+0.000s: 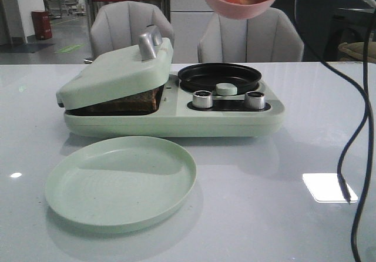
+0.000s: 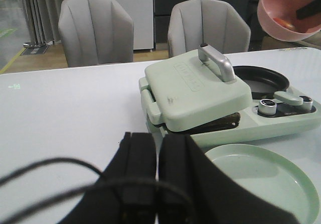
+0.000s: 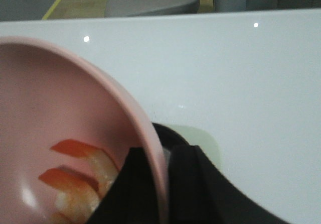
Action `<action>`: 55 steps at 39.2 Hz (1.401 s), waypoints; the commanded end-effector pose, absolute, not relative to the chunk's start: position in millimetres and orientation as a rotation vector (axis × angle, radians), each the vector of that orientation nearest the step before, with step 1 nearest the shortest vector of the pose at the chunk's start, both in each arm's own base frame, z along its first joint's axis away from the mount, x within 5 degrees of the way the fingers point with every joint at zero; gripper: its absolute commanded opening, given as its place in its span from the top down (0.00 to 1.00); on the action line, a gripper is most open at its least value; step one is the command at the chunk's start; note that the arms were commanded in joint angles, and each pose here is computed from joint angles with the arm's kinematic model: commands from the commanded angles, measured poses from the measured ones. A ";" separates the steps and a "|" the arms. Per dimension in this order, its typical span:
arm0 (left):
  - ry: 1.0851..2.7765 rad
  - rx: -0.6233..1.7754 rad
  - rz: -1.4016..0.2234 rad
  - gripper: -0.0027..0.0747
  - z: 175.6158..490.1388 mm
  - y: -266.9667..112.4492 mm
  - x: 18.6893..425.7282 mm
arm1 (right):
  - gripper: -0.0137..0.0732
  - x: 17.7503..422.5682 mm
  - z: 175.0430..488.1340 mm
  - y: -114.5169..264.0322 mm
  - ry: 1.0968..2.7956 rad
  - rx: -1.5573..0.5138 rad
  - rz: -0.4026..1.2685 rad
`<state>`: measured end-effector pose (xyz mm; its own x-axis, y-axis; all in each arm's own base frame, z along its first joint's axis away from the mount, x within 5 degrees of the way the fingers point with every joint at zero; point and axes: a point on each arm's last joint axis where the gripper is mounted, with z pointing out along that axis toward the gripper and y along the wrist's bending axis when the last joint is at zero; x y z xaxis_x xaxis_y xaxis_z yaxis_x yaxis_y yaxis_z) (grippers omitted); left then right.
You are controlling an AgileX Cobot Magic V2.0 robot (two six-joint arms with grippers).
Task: Make breakfast with bread and shrimp
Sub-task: 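Tilt the pink bowl over the black pan to pour the shrimp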
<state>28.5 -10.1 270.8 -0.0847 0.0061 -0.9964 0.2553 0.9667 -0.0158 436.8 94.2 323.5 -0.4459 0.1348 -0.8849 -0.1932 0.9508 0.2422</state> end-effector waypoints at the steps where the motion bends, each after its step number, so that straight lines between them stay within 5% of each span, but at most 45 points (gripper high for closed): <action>1: 1.538 0.168 -0.230 0.82 286.3 -9.3 25.9 | 0.68 441.7 357.0 93.7 1.765 -0.005 0.327; 12: 1.538 0.168 -0.230 0.82 286.3 -9.3 25.9 | 0.68 471.3 318.4 101.5 1.618 -0.049 0.181; 21: 1.538 0.168 -0.230 0.82 286.3 -9.3 25.9 | 0.68 462.6 298.8 99.2 1.342 -0.029 0.071; 35: 1.538 0.168 -0.230 0.82 286.3 -9.3 25.9 | 0.68 434.1 277.8 122.0 0.961 -0.447 -0.016; 42: 1.538 0.168 -0.230 0.82 286.3 -9.3 25.9 | 0.68 432.7 269.2 125.5 0.797 -0.579 -0.263; 49: 1.538 0.168 -0.230 0.82 286.3 -9.3 25.9 | 0.68 435.5 258.0 126.7 0.719 -0.710 -0.529; 55: 1.538 0.168 -0.230 0.82 286.3 -9.3 25.9 | 0.68 436.7 257.3 124.7 0.759 -0.660 -0.468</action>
